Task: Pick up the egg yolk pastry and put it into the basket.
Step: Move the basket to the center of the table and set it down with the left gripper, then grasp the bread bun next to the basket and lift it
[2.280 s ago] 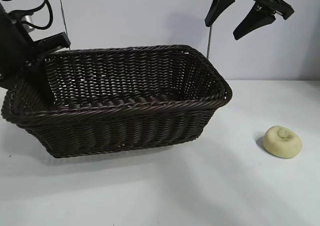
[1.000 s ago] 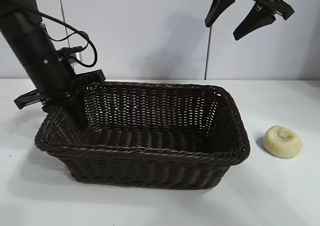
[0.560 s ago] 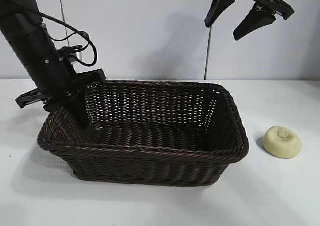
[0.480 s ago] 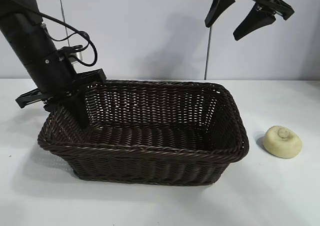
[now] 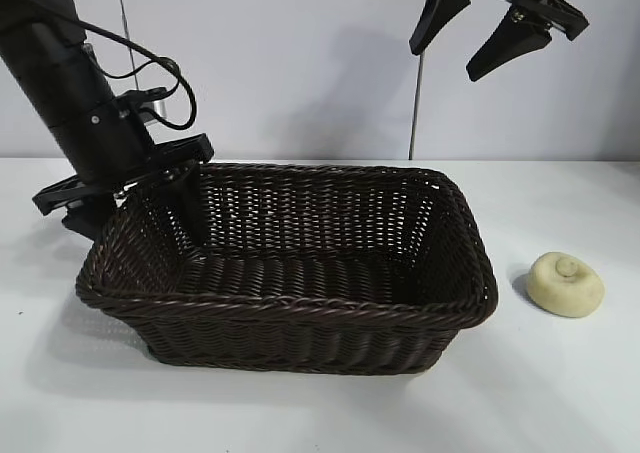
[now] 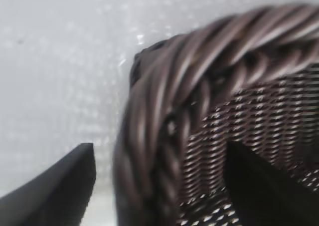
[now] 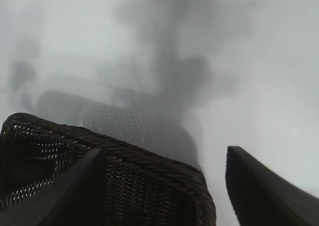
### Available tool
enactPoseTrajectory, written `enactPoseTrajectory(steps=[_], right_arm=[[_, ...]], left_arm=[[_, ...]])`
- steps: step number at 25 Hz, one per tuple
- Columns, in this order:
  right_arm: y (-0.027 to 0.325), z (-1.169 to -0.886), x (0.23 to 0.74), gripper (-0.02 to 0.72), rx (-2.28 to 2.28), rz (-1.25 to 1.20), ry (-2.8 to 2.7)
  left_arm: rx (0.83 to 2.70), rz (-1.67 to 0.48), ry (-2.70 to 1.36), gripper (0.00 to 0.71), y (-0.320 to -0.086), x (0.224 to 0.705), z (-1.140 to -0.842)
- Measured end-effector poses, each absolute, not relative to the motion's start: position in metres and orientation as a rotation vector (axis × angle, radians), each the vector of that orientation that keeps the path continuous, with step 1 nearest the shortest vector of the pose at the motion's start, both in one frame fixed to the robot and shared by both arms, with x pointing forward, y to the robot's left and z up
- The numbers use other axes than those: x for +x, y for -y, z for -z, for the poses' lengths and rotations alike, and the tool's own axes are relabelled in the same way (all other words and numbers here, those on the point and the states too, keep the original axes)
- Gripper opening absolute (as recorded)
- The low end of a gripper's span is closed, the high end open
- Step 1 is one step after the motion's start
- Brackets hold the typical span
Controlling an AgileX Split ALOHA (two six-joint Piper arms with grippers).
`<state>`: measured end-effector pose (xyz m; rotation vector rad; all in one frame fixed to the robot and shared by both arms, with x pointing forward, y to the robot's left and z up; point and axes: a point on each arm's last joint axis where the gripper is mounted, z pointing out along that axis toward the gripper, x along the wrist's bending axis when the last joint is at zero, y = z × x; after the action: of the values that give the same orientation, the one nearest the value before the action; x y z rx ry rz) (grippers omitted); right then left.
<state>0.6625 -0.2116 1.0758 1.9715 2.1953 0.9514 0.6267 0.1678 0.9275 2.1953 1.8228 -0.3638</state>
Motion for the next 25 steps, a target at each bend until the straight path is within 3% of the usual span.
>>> enactPoseTrajectory(steps=[11, 18, 25], right_arm=[[0.212, -1.076, 0.663, 0.494, 1.972, -0.951, -2.195], [0.211, -1.075, 0.662, 0.494, 1.977, -0.942, -2.207], [0.211, -1.075, 0.661, 0.494, 1.977, -0.941, -2.209]], left_arm=[[2.208, 0.26, -1.746, 0.544, -0.174, 0.613, -0.986], [2.163, 0.169, -1.676, 0.544, -0.182, 0.596, -1.038], [2.018, 0.166, -1.643, 0.544, -0.181, 0.58, -1.078]])
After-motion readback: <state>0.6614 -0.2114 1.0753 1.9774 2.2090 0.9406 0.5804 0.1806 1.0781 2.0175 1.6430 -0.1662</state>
